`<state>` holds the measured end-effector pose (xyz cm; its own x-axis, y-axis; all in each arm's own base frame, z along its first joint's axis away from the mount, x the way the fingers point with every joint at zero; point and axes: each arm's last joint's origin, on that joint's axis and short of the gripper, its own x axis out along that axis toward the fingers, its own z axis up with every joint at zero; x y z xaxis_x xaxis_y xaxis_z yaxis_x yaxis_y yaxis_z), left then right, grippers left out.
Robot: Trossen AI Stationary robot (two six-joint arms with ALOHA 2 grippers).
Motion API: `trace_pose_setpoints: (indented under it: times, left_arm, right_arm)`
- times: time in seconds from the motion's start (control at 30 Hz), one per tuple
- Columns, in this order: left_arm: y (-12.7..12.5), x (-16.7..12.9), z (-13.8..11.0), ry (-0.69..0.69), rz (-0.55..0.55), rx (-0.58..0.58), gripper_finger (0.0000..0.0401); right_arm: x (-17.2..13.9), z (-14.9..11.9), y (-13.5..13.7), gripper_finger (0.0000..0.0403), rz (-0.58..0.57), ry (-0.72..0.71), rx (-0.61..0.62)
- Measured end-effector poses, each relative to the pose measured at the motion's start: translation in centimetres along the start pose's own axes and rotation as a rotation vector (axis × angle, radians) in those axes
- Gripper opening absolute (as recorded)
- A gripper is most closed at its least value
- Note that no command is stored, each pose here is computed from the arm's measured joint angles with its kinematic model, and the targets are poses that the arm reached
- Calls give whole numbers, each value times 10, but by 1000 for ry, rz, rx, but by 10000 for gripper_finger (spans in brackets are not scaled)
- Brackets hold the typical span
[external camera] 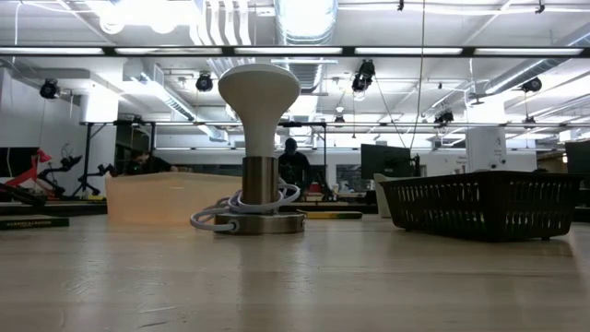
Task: Pick & Place School Supplies
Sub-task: Put the green eraser into the black bin
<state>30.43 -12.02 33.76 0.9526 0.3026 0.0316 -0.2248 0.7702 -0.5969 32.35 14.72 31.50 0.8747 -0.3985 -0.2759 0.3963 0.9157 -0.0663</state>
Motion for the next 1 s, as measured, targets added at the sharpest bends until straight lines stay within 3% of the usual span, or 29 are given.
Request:
trace_pose_setpoints:
  times: [0.4, 0.7, 1.0]
  left_arm:
    - [-12, 1, 15, -42, -7, 92, 252]
    - [-27, 0, 41, -115, 4, 261, 252]
    - [-26, -19, 70, -137, 87, 333, 252]
  right_arm:
    - [0, 0, 0, 38, 3, -1, 2]
    - [0, -3, 0, 38, -1, 21, -24]
    - [-7, -5, -5, 38, -4, 71, -20]
